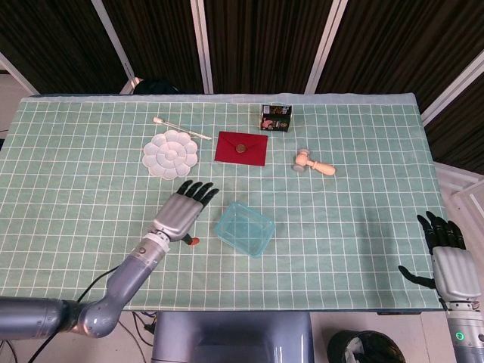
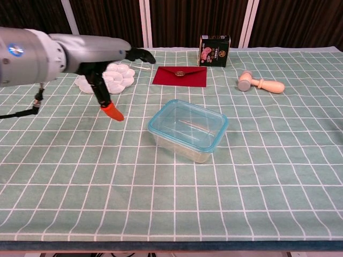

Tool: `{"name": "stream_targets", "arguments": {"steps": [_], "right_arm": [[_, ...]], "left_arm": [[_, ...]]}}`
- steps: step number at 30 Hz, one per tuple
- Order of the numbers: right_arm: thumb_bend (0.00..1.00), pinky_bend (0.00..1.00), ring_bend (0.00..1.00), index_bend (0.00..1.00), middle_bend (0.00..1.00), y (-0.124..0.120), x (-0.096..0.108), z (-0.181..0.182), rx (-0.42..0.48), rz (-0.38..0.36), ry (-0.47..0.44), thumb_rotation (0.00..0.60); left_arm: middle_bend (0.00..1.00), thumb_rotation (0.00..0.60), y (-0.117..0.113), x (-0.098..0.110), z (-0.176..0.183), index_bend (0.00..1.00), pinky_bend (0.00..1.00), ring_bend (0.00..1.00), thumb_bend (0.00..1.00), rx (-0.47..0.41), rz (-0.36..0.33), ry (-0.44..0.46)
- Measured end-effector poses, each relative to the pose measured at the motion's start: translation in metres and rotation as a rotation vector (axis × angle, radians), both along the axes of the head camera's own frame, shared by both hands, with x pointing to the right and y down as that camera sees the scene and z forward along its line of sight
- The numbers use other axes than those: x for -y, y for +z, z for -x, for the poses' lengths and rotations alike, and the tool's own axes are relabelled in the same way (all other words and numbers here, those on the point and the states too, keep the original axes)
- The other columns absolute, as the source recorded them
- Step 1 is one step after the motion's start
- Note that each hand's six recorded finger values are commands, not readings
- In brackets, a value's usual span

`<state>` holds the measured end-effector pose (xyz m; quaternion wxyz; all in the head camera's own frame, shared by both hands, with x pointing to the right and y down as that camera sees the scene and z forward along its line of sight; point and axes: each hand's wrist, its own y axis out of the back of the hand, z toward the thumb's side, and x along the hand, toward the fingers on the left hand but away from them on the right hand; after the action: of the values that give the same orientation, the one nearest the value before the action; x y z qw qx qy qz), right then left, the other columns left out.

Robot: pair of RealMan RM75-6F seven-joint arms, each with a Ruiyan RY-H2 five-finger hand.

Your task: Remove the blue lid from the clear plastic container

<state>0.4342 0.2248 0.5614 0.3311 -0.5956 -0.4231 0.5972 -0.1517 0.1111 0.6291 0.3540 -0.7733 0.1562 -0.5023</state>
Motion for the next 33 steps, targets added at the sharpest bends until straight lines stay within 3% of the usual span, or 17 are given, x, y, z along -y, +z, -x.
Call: {"name": "stream_targets", "arguments": {"steps": [8, 33], "right_arm": [[0.26, 0.0, 0.0, 0.0, 0.0, 0.001, 0.003, -0.001, 0.01, 0.0, 0.016, 0.6], [0.26, 0.0, 0.0, 0.0, 0.0, 0.003, 0.005, -0.005, 0.013, 0.009, 0.047, 0.6]], "left_arm": [[0.0, 0.6, 0.02, -0.003, -0.06, 0.0, 0.03, 0.0, 0.0, 0.047, 0.054, 0.087], [0.0, 0.6, 0.055, -0.004, -0.098, 0.0, 0.04, 0.0, 0.0, 0.122, 0.125, 0.207]]}}
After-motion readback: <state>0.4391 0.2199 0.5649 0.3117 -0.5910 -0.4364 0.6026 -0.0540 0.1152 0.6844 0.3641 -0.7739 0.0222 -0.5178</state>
